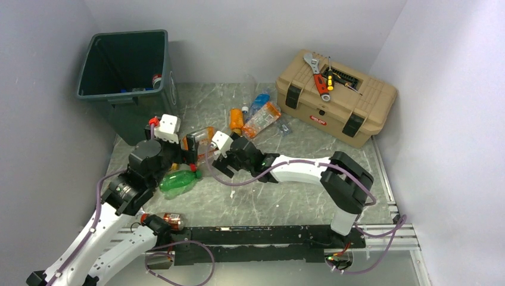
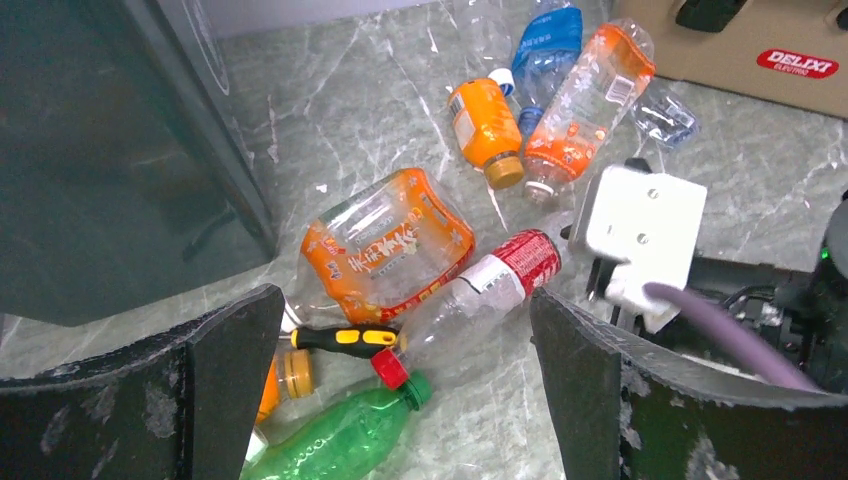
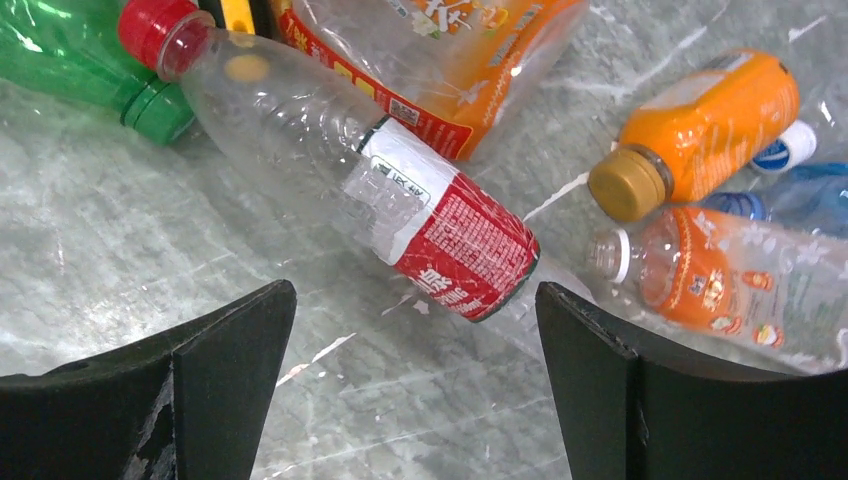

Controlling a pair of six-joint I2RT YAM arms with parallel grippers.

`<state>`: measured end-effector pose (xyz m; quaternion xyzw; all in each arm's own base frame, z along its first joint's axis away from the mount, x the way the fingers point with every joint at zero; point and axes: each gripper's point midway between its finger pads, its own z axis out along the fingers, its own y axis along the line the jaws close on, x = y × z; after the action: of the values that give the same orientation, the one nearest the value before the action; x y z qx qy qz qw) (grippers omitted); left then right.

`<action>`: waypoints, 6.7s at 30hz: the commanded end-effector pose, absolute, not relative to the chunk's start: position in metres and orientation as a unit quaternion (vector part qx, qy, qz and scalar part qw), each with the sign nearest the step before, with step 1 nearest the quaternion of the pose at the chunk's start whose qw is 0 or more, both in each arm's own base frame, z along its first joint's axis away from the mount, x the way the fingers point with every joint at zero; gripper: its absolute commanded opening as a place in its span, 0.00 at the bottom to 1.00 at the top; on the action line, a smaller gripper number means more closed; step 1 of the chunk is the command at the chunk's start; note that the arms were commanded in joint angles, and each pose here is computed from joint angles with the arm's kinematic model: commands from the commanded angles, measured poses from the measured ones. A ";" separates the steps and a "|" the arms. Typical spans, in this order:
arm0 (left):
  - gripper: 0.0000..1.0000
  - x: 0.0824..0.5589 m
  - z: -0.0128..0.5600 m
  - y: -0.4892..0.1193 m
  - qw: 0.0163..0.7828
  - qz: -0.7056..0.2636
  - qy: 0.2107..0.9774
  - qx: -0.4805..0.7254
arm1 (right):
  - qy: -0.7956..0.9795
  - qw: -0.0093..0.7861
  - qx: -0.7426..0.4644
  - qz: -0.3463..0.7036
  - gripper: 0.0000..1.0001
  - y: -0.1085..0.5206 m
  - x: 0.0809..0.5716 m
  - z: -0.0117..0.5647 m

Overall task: Put the plastic bottles in the bin
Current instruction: Move the plastic bottle to the center of the board, then pick up the plastic bottle at the center of the board, then place the plastic bottle in the trash bin.

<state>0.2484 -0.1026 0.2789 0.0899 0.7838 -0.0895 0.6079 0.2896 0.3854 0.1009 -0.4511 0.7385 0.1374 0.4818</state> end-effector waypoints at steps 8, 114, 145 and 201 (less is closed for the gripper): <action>0.98 0.253 0.291 -0.100 0.627 -0.091 0.771 0.065 | 0.686 0.461 -0.560 0.056 0.92 0.406 0.316 0.090; 0.99 0.244 0.314 -0.140 0.658 -0.224 0.713 0.088 | 0.823 0.439 -0.227 0.281 0.50 0.282 0.166 0.147; 0.87 0.197 0.423 -0.279 0.511 -0.596 0.567 0.250 | 0.600 0.625 -0.225 0.445 0.45 0.308 0.148 0.269; 0.00 0.393 0.599 0.038 0.802 0.193 0.559 -0.078 | 0.646 0.617 -0.178 0.414 1.00 0.232 0.139 0.299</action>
<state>0.3778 -0.0228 0.6113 0.0083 0.5549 0.1713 0.8140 0.1410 0.2385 0.2975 -0.1917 0.6534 0.4020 0.6121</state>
